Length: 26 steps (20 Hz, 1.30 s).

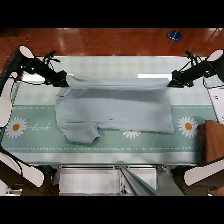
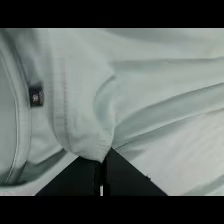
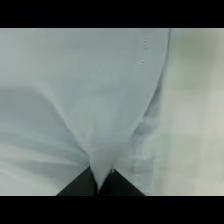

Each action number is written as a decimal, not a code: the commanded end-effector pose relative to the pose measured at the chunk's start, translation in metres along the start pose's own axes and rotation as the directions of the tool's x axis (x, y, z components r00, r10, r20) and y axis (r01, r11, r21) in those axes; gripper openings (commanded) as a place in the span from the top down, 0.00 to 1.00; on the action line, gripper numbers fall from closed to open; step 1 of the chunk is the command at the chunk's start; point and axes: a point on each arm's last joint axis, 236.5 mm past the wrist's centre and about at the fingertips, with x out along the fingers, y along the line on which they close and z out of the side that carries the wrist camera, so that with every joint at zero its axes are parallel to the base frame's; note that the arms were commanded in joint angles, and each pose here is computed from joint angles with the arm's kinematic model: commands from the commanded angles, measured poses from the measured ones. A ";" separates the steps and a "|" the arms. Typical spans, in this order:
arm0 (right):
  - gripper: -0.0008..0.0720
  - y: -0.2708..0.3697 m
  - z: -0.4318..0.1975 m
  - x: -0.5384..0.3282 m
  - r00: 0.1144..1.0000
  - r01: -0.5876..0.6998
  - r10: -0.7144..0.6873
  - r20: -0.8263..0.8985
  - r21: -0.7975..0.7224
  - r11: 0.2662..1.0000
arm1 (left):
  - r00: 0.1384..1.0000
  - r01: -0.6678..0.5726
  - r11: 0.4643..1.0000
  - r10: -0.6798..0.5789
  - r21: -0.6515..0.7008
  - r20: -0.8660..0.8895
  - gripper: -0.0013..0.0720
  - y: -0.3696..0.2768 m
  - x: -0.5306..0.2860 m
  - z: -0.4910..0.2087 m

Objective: Fold the shirts.

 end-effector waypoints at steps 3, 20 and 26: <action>0.62 -0.014 -0.015 0.008 0.997 0.050 -0.045 -0.055 0.095 0.994 | 0.996 -0.012 0.999 0.009 -0.034 -0.090 0.84 0.005 0.012 -0.023; 0.43 -0.023 -0.189 -0.019 0.961 -0.162 0.077 0.267 0.312 0.936 | 0.961 0.211 0.810 -0.070 -0.548 0.267 0.29 0.039 -0.023 -0.209; 0.43 0.000 -0.188 -0.020 0.941 -0.264 0.169 0.294 0.320 0.910 | 0.973 0.226 0.780 -0.148 -0.584 0.179 0.29 0.013 0.024 -0.250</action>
